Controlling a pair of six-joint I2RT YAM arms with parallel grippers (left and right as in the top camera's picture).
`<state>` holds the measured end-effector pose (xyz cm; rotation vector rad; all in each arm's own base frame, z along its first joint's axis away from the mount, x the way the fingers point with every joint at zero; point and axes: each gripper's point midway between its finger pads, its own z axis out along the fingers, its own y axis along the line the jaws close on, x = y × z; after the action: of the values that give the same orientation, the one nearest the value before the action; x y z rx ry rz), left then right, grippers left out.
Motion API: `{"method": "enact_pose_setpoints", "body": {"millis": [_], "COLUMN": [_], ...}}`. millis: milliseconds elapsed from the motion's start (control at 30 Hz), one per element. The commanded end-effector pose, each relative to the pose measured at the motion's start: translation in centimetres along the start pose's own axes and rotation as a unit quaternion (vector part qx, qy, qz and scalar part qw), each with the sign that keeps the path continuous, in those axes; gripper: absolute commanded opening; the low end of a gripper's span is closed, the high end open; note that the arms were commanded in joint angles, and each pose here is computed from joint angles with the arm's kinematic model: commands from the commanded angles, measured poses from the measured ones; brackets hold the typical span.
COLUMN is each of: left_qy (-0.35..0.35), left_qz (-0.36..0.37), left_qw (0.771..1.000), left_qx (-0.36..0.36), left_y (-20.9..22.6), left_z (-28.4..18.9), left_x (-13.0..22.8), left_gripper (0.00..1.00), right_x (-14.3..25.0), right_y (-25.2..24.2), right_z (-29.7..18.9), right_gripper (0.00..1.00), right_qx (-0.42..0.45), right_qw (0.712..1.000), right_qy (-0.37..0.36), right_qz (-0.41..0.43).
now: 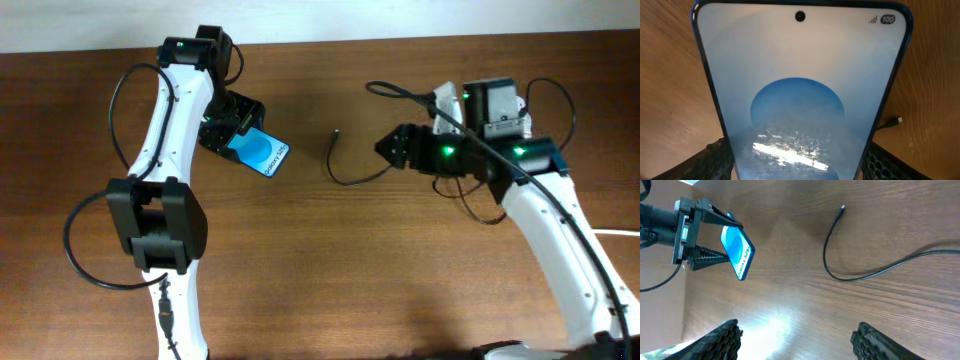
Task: Plug charger to phone and switch on socket
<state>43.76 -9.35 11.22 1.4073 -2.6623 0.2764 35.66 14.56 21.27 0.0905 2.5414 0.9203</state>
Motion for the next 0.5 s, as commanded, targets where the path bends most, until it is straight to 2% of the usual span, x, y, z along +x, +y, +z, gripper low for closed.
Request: {"method": "enact_pose_setpoints", "body": {"millis": [0, 100, 267, 333, 367, 467], "left_qy": [0.061, 0.139, 0.227, 0.294, 0.334, 0.365], "left_qz": [-0.003, -0.005, 0.000, 0.021, 0.035, 0.039], "left_qw": [0.997, 0.987, 0.970, 0.947, 0.929, 0.912], "left_qx": [0.054, 0.082, 0.081, 0.125, 0.157, 0.181], "left_y": [-1.3, -2.2, -1.4, -2.5, -3.3, -3.8], "left_z": [-2.3, -2.9, -4.0, -5.6, -6.7, -7.8], "left_x": [2.5, 5.2, 8.5, 10.6, 11.7, 12.6], "left_gripper": [0.00, 0.00, 0.00, 0.00, 0.00, 0.00], "right_x": [-0.5, -0.3, -1.6, -2.0, -1.9, -1.7], "right_y": [2.3, 3.4, -0.2, -2.0, -2.7, -3.2], "right_z": [2.3, 3.4, 2.1, 1.3, 1.1, 1.1], "right_gripper": [0.72, 0.68, 0.68, 0.68, 0.68, 0.69], "right_qx": [-0.018, -0.026, 0.011, 0.029, 0.038, 0.051], "right_qw": [0.999, 0.999, 0.997, 0.994, 0.993, 0.992], "right_qy": [0.001, 0.001, -0.016, -0.021, -0.020, -0.018], "right_qz": [0.028, 0.032, 0.076, 0.101, 0.109, 0.113]}}
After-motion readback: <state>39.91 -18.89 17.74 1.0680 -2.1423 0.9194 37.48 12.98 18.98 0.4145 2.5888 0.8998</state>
